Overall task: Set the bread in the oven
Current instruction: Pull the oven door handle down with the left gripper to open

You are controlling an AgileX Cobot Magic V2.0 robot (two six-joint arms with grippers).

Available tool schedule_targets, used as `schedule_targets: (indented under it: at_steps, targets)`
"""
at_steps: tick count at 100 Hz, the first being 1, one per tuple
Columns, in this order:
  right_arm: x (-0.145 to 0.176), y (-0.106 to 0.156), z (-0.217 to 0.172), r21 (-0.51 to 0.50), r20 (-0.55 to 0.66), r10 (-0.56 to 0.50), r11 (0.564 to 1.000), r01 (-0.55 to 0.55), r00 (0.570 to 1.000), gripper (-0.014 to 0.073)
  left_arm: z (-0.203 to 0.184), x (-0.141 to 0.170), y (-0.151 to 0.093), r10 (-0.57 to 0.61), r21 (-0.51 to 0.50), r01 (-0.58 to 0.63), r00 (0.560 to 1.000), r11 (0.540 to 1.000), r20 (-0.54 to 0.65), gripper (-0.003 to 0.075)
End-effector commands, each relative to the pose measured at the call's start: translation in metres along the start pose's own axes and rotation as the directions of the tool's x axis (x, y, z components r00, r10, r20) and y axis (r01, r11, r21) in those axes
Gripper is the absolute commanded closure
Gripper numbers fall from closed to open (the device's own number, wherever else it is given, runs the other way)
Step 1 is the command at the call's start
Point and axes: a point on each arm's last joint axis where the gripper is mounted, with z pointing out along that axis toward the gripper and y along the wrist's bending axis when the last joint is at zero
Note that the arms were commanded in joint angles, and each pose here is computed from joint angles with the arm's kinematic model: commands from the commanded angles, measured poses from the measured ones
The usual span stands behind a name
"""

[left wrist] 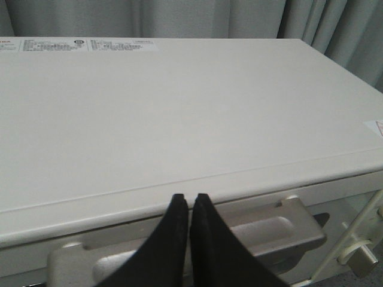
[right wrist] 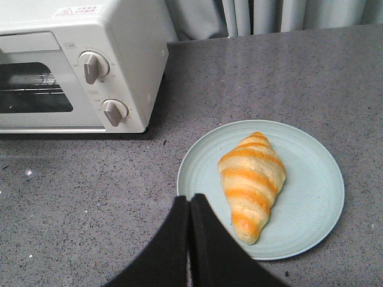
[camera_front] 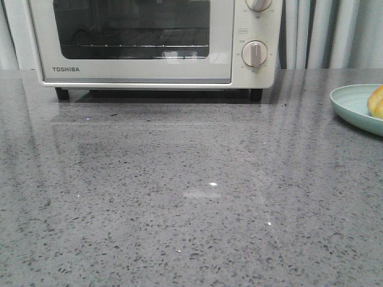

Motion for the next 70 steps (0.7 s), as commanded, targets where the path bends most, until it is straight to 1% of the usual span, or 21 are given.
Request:
schedule_targets:
  at_steps: [1,21,37,46,56,70]
  targets:
    - [-0.014,0.001,-0.003,0.002,0.084,-0.013,1.0,0.013,0.996,0.0662,-0.01,-0.025,-0.001,-0.003,0.03,-0.001,0.991,1.0,0.13,0.0741]
    - [-0.014,0.001,-0.003,0.002,0.083,-0.013,1.0,0.013,0.996,0.0662,0.003,-0.014,0.01,-0.017,-0.008,0.018,0.997,1.0,0.072,0.0741]
    - [-0.014,0.001,-0.003,0.002,0.083,-0.013,1.0,0.013,0.996,0.0662,0.005,-0.006,0.012,-0.04,-0.038,0.04,0.999,0.998,-0.002,0.0741]
    - [-0.014,0.001,-0.003,0.002,0.083,-0.013,1.0,0.013,0.996,0.0662,0.005,0.0,0.014,-0.055,-0.064,0.051,0.996,0.997,-0.066,0.0741]
    - [-0.014,0.001,-0.003,0.002,0.083,-0.013,1.0,0.013,0.996,0.0662,0.004,0.01,0.009,-0.067,-0.074,0.057,0.988,0.996,-0.14,0.0741]
    - [-0.014,0.001,-0.003,0.002,0.078,-0.013,1.0,0.013,0.997,0.0662,0.001,0.04,-0.012,-0.043,-0.02,0.039,0.973,0.999,-0.226,0.0741]
